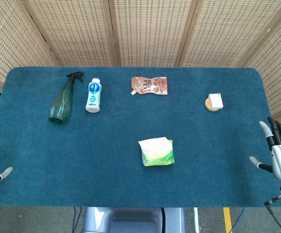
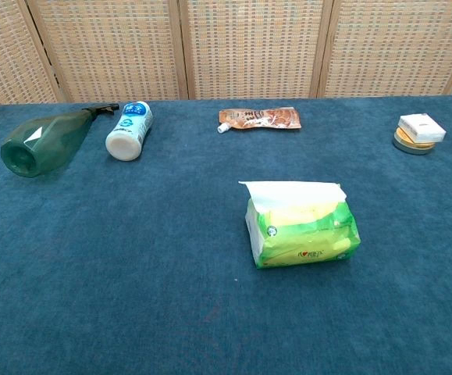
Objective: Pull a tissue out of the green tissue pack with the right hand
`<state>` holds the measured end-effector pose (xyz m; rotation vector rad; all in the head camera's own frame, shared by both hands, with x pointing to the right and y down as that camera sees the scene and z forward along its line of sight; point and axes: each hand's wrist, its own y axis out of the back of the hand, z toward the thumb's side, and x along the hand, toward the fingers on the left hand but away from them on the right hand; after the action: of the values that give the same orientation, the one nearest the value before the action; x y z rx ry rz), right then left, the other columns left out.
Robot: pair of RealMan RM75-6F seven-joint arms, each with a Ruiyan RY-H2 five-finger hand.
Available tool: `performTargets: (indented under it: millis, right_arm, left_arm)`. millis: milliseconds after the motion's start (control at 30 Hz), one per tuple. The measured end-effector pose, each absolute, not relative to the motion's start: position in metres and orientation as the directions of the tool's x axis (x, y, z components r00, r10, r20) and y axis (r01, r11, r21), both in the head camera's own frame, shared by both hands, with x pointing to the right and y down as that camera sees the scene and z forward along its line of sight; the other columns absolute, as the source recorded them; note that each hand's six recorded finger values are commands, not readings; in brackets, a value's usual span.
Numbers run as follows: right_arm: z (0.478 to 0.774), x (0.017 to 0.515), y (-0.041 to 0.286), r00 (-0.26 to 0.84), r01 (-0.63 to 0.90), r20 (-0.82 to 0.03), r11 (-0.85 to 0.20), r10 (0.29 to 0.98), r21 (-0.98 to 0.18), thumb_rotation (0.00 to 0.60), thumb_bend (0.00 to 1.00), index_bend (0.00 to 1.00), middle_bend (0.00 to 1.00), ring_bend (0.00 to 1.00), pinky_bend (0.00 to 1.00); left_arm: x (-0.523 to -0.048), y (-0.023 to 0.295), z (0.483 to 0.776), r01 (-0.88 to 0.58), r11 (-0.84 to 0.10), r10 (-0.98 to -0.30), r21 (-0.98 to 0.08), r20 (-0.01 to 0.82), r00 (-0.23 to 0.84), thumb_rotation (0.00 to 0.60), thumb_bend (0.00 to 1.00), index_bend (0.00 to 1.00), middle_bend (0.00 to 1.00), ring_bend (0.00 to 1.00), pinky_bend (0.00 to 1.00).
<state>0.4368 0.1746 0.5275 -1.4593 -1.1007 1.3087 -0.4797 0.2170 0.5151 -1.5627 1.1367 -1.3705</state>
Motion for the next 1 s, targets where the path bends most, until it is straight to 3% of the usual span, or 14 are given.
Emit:
performTargets:
  millis: [333, 467, 600, 733, 900, 1000]
  right_arm:
    - [0.535, 0.429, 0.170, 0.098, 0.087, -0.284, -0.292, 0.954, -0.952, 0.600, 0.00, 0.00, 0.00, 0.00, 0.00]
    - [0.538, 0.418, 0.156, 0.165, 0.109, -0.342, -0.362, 0.925, -0.926, 0.600, 0.00, 0.01, 0.00, 0.00, 0.00]
    - [0.540, 0.398, 0.133, 0.260, 0.107, -0.408, -0.446, 0.875, -0.889, 0.600, 0.00, 0.08, 0.03, 0.00, 0.02]
    - [0.547, 0.370, 0.109, 0.348, 0.115, -0.495, -0.560, 0.796, -0.821, 0.600, 0.00, 0.15, 0.10, 0.00, 0.05]
    - [0.563, 0.335, 0.084, 0.408, 0.100, -0.628, -0.716, 0.663, -0.691, 0.600, 0.00, 0.16, 0.12, 0.00, 0.06]
    - [0.575, 0.312, 0.072, 0.417, 0.043, -0.710, -0.792, 0.568, -0.609, 0.600, 0.08, 0.18, 0.13, 0.00, 0.06]
  left_arm:
    - [-0.479, 0.215, 0.519, -0.130, -0.332, -0.943, -0.934, 0.331, 0.027, 0.600, 0.00, 0.00, 0.00, 0.00, 0.00]
    - [-0.479, 0.213, 0.522, -0.126, -0.339, -0.941, -0.932, 0.339, 0.022, 0.600, 0.00, 0.00, 0.00, 0.00, 0.00]
    - [-0.480, 0.210, 0.524, -0.127, -0.339, -0.940, -0.932, 0.341, 0.012, 0.600, 0.00, 0.00, 0.00, 0.00, 0.00]
    - [-0.482, 0.207, 0.526, -0.125, -0.345, -0.937, -0.930, 0.348, 0.000, 0.600, 0.00, 0.00, 0.00, 0.00, 0.00]
    - [-0.484, 0.204, 0.532, -0.120, -0.363, -0.930, -0.924, 0.368, -0.016, 0.600, 0.00, 0.00, 0.00, 0.00, 0.00]
    - [-0.486, 0.202, 0.535, -0.121, -0.372, -0.926, -0.920, 0.377, -0.026, 0.600, 0.00, 0.00, 0.00, 0.00, 0.00]
